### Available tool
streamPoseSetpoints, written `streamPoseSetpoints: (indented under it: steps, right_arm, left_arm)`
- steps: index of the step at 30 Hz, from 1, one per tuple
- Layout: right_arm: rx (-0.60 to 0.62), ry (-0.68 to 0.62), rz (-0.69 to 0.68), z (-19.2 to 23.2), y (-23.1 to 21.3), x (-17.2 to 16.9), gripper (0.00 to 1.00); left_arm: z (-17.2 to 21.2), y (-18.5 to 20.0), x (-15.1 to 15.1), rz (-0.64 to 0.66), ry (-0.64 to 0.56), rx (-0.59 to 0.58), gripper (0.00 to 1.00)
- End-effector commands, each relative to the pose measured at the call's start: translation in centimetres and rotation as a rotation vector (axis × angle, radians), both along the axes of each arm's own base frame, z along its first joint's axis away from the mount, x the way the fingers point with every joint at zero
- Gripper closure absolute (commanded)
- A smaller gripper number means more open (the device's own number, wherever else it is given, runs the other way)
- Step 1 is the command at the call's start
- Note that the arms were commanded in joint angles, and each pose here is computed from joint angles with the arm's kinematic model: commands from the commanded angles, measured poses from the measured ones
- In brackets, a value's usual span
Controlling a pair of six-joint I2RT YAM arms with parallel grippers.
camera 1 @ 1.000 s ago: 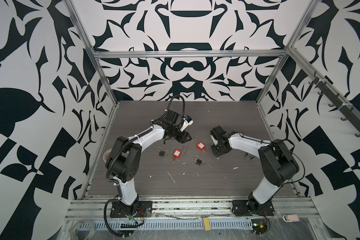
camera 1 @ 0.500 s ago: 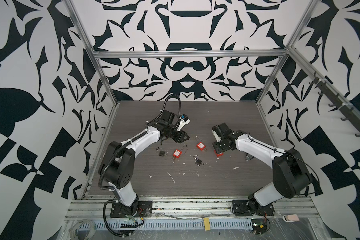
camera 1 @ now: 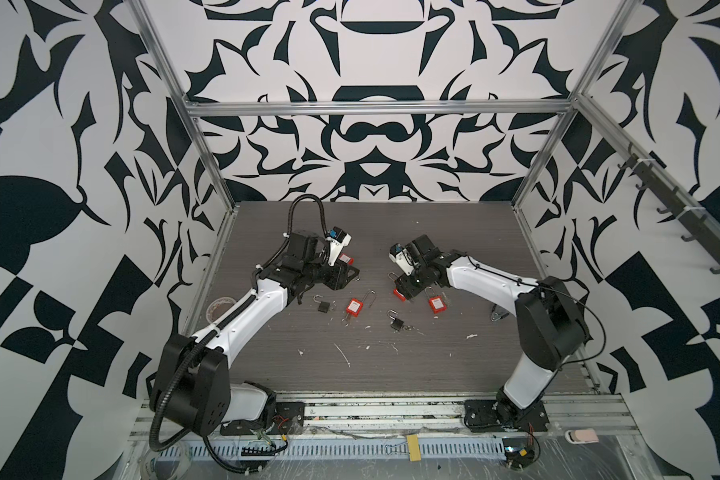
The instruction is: Lock with the key
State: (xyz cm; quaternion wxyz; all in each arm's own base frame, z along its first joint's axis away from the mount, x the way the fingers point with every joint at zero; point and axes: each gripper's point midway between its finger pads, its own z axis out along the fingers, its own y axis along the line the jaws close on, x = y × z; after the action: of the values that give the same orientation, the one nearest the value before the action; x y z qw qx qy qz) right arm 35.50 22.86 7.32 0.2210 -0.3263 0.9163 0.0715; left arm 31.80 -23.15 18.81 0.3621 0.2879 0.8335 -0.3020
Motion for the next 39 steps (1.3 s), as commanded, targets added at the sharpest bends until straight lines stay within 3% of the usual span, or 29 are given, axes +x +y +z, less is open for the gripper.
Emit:
streamPoseSetpoints:
  steps: [1, 12, 22, 27, 32, 39]
  right_arm:
    - [0.015, -0.001, 0.045, 0.6, 1.1, 0.8, 0.28]
    - [-0.032, 0.097, 0.04, -2.9, 1.0, 0.4, 0.33]
    - [-0.037, 0.111, 0.085, -3.6, 1.1, -0.2, 0.51]
    - [-0.029, 0.057, 0.138, -1.6, 1.1, -0.4, 0.62]
    - [0.054, -0.048, 0.337, 3.2, 1.9, -2.7, 0.66]
    - [0.183, -0.199, 0.702, 8.0, 1.8, -10.0, 0.66]
  left_arm:
    - [0.2, 0.6, -0.3, 0.032, -0.009, -0.005, 0.49]
    - [0.2, 0.8, -0.5, 0.025, -0.014, 0.015, 0.49]
    - [-0.4, 0.4, -0.6, -0.004, -0.003, 0.015, 0.49]
    - [-0.4, 0.0, -0.9, -0.044, -0.018, 0.01, 0.49]
    - [0.4, -0.9, -1.6, -0.167, -0.105, 0.011, 0.5]
    - [2.0, -2.5, -4.9, -0.461, -0.435, 0.064, 0.51]
